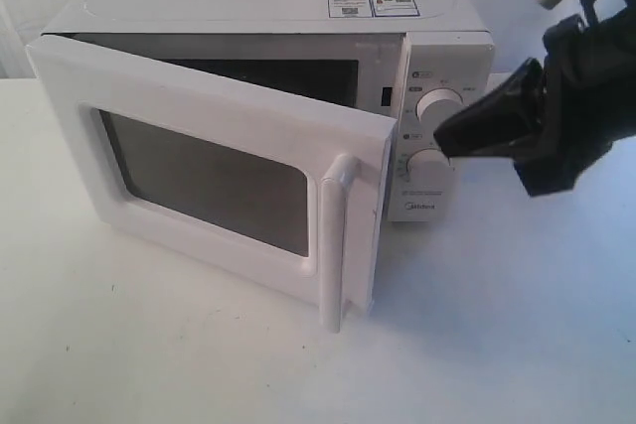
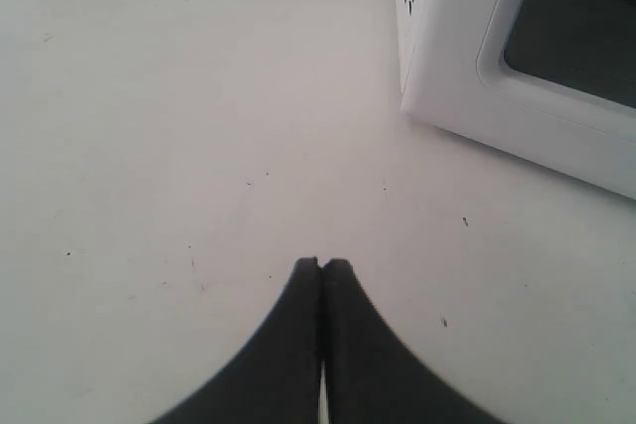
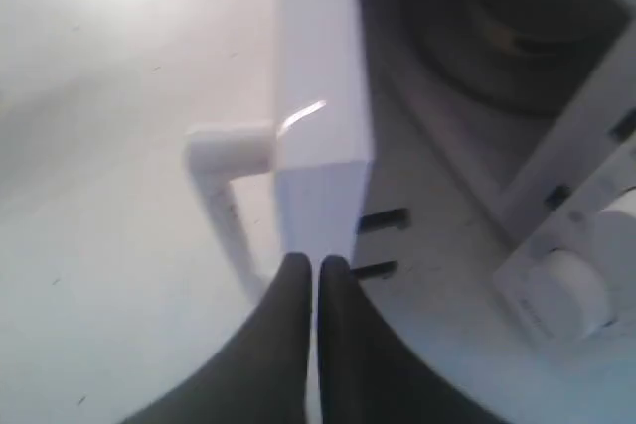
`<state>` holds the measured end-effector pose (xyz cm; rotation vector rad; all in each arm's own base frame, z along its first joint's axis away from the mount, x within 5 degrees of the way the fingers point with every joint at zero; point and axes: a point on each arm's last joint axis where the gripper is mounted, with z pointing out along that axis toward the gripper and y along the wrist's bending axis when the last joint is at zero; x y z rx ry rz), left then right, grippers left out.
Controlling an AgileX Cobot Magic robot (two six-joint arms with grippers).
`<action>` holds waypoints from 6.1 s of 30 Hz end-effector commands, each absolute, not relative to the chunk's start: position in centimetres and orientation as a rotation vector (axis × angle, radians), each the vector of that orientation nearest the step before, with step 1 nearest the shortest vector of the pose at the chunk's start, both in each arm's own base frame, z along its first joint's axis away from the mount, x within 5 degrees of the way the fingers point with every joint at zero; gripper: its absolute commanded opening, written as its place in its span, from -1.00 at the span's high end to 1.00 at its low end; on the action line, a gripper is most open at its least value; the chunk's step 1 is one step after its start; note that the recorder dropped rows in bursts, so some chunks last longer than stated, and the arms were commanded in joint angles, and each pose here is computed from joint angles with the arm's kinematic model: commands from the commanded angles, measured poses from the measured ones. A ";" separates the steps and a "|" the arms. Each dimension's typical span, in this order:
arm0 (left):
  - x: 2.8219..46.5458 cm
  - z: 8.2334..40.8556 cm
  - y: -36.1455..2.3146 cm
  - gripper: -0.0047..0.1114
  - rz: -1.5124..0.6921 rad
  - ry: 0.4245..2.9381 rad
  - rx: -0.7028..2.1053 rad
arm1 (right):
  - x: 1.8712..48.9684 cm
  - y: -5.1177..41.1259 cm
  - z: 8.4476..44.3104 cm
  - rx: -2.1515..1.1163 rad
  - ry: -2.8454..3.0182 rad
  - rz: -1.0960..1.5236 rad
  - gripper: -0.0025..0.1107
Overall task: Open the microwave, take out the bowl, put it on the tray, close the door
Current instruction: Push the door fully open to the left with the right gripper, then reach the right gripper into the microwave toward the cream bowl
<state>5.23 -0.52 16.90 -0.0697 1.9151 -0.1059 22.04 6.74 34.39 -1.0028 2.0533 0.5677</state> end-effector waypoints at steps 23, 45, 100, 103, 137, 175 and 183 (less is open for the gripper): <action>5.2 16.8 -0.5 0.92 -0.109 1.915 -0.077 | 25.5 11.0 30.3 -1.112 1.981 0.819 0.96; 5.2 16.8 -0.5 0.92 -0.109 1.915 -0.077 | 24.6 14.3 30.4 -1.164 1.967 0.882 0.96; 5.2 16.8 -0.5 0.92 -0.109 1.915 -0.077 | 29.4 27.2 23.0 -1.828 1.909 -0.348 0.96; 5.2 16.8 -0.5 0.92 -0.109 1.915 -0.077 | 29.7 28.1 22.7 -1.753 1.865 -0.454 0.96; 5.2 16.8 -0.5 0.92 -0.109 1.915 -0.077 | 34.6 28.9 20.9 -1.471 1.614 -0.662 0.21; 5.2 16.8 -0.5 0.92 -0.109 1.915 -0.077 | 35.9 28.8 18.1 -1.540 1.551 -0.740 0.05; 5.2 16.8 -0.5 0.92 -0.109 1.915 -0.077 | 36.1 28.6 18.5 -1.464 1.567 -0.754 0.05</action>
